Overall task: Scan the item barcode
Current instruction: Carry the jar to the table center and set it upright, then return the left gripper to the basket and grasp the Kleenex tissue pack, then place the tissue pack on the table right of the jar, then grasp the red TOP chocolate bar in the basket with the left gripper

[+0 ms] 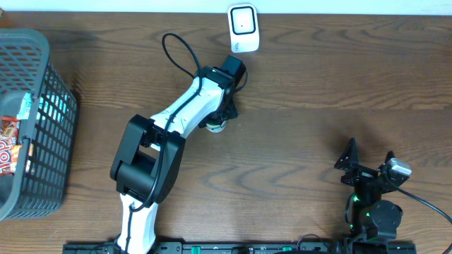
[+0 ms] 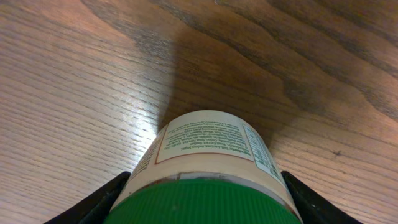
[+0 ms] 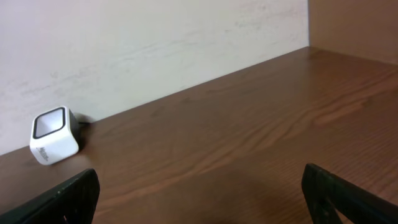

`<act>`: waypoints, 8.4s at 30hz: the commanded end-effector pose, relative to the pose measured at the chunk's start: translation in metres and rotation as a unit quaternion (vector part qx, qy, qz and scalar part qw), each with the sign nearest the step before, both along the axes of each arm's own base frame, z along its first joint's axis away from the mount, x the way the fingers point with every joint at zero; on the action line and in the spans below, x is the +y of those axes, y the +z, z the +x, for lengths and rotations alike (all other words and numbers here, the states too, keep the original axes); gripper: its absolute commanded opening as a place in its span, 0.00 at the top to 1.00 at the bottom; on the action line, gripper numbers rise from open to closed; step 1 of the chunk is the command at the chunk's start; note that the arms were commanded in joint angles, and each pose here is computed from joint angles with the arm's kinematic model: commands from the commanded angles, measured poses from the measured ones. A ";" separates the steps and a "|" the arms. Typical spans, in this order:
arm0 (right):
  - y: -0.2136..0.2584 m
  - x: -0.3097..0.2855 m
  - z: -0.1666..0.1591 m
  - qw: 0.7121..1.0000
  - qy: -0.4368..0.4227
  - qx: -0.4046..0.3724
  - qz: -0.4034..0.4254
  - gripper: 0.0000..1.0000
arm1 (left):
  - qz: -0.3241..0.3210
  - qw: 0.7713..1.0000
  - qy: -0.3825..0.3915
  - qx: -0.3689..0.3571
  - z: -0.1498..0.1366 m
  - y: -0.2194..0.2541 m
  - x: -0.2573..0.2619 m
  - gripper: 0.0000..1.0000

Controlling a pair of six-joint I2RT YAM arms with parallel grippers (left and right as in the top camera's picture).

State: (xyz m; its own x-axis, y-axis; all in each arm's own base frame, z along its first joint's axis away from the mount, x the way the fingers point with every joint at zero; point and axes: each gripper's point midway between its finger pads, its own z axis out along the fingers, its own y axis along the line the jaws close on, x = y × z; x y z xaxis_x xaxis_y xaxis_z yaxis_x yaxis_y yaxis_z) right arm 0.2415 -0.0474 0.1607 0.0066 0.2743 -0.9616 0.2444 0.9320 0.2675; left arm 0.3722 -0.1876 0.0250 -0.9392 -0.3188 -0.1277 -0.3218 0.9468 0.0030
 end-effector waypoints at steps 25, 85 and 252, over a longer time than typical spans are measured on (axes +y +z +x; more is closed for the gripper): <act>-0.001 0.003 0.000 1.000 0.006 0.000 -0.003 0.01 | 0.041 0.908 0.232 -0.348 -0.029 0.354 0.271 0.00; -0.001 0.003 0.000 1.000 0.006 0.000 -0.003 0.01 | 0.047 0.790 0.605 -0.086 -0.118 0.074 0.509 0.26; -0.001 0.003 0.000 1.000 0.006 0.000 -0.003 0.01 | -0.168 0.815 0.000 -0.555 -0.066 0.466 0.230 0.92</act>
